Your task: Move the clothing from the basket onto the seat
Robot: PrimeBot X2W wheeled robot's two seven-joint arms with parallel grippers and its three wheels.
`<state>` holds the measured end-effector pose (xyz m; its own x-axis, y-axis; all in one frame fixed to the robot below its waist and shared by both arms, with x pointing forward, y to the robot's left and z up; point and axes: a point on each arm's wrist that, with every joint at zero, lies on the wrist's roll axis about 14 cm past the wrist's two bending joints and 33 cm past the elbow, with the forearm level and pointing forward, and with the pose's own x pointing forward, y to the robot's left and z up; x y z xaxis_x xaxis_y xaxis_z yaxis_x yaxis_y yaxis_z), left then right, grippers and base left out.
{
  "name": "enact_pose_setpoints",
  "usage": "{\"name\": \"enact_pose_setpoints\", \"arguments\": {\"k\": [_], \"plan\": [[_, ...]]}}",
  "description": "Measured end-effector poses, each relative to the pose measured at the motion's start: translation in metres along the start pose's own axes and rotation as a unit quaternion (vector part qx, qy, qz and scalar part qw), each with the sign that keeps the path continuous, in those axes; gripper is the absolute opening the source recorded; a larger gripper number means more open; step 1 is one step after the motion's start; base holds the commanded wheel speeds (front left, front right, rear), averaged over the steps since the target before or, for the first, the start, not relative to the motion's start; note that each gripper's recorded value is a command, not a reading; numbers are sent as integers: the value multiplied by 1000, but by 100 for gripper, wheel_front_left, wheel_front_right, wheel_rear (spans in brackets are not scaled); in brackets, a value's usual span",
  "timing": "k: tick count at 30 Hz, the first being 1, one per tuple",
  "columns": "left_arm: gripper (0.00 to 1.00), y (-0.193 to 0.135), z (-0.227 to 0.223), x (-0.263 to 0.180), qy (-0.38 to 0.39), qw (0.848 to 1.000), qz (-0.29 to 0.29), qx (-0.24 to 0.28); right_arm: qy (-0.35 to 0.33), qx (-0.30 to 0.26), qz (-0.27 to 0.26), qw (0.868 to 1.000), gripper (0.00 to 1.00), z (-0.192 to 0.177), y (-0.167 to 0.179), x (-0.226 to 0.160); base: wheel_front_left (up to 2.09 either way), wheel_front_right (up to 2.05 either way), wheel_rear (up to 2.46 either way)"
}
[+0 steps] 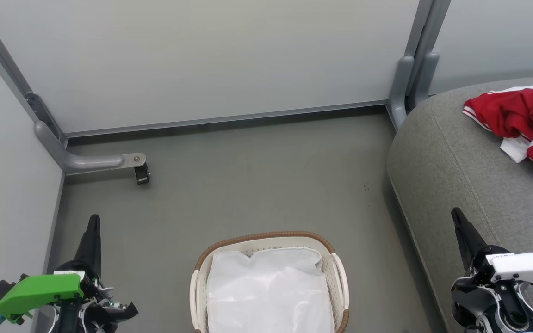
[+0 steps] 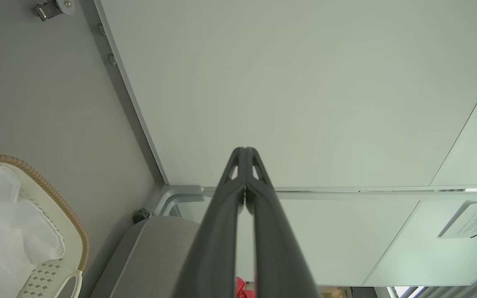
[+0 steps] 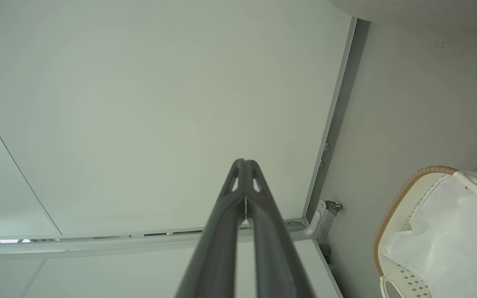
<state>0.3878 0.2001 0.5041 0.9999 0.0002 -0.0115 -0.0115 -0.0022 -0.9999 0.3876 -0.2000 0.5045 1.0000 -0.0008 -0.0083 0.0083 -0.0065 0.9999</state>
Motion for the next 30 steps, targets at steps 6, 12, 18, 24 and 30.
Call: {"name": "enact_pose_setpoints", "arguments": {"k": [6, 12, 18, 24, 30], "plan": [[0, 0, 0, 0, 0, 1000, 0, 0, 0, 0, 0, 1000, 0, 0, 0, 0, 0, 0, 0], [0, 0, 0, 0, 0, 1000, 0, 0, 0, 0, 0, 1000, 0, 0, 0, 0, 0, 0, 0], [0, 0, 0, 0, 0, 1000, 0, 0, 0, 0, 0, 1000, 0, 0, 0, 0, 0, 0, 0], [0, 0, 0, 0, 0, 1000, 0, 0, 0, 0, 0, 1000, 0, 0, 0, 0, 0, 0, 0], [0, 0, 0, 0, 0, 1000, 0, 0, 0, 0, 0, 1000, 0, 0, 0, 0, 0, 0, 0]]}}
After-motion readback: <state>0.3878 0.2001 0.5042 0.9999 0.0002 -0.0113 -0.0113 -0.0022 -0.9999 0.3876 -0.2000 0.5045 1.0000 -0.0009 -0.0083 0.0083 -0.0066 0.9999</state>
